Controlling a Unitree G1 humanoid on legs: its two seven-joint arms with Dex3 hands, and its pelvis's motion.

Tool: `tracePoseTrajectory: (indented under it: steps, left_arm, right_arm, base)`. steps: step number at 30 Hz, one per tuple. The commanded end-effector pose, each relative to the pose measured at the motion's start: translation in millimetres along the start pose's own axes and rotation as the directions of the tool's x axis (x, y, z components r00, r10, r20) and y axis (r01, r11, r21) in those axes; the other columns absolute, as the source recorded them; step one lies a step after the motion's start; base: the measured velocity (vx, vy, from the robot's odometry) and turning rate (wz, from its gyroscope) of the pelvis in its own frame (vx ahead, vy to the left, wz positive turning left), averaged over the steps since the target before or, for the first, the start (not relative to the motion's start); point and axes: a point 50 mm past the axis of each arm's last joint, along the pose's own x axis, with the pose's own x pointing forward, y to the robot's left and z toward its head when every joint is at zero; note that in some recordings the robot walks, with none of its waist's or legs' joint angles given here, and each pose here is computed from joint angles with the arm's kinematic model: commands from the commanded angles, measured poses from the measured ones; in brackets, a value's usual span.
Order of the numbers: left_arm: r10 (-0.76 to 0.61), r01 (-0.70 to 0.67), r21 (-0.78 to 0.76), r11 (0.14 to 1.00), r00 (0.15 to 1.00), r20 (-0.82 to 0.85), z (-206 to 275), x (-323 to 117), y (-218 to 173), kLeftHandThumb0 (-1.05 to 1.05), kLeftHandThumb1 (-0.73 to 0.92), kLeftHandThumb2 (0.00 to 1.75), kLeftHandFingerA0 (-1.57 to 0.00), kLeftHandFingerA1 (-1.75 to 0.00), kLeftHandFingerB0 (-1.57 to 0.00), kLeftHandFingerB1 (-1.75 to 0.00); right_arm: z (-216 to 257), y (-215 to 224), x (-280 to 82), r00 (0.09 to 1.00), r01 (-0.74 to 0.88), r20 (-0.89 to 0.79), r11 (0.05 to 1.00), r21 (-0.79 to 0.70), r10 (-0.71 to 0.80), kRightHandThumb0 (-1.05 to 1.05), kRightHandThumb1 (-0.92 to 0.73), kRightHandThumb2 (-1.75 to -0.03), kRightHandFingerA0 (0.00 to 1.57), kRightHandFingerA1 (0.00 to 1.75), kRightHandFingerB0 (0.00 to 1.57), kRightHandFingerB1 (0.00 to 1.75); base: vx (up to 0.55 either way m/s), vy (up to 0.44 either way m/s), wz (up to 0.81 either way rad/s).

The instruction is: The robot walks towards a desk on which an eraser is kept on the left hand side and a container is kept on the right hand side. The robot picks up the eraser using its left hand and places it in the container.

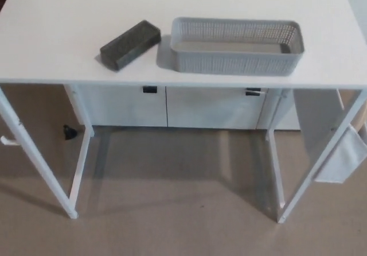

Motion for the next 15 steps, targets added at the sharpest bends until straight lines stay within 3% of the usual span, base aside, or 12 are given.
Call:
tracePoseTrajectory:
  steps: [1,6,9,11,15]
  left_arm:
    - [0.01,-0.011,0.013,1.0,0.999,0.03,4.0,0.4,3.4,-0.4,0.64,0.59,-0.36,-0.41,-0.3,-0.31]
    - [0.008,-0.008,-0.005,1.0,0.999,0.034,4.8,0.8,3.2,-0.39,0.63,0.59,-0.35,-0.42,-0.31,-0.31]
    - [0.018,-0.018,0.0,1.0,0.999,0.028,4.9,1.4,3.2,-0.39,0.63,0.59,-0.39,-0.43,-0.32,-0.31]
    - [-0.016,0.011,0.067,0.998,0.997,0.074,7.5,-2.7,4.9,-0.42,0.65,0.61,-0.33,-0.43,-0.27,-0.3]
    - [-0.02,0.018,0.044,0.999,0.999,0.047,6.1,-1.1,5.0,-0.43,0.66,0.61,-0.3,-0.4,-0.27,-0.3]
  right_arm:
    - [6.1,-7.1,-1.1,0.999,0.02,0.041,0.997,-0.07,-0.017,-0.31,-0.34,-0.5,0.68,0.65,0.38,0.45]
    - [6.4,-5.3,-0.6,0.999,0.024,0.04,0.993,-0.115,-0.019,-0.31,-0.34,-0.5,0.65,0.64,0.35,0.43]
    - [6.1,-5.5,-0.7,0.999,0.022,0.042,0.991,-0.134,-0.017,-0.35,-0.33,-0.5,0.65,0.63,0.34,0.43]
    - [5.7,-5.7,-0.4,0.999,0.025,0.039,0.992,-0.126,-0.02,-0.32,-0.33,-0.5,0.66,0.64,0.35,0.43]
    - [5.9,-5.4,-0.9,0.999,0.02,0.044,0.989,-0.144,-0.014,-0.35,-0.33,-0.5,0.65,0.64,0.35,0.43]
  base:
    - [0.22,-0.16,0.16]
    - [0.22,-0.284,-0.01]
    - [0.32,-0.347,0.38]
    - [0.19,-0.223,-0.06]
    - [0.21,-0.114,-0.03]
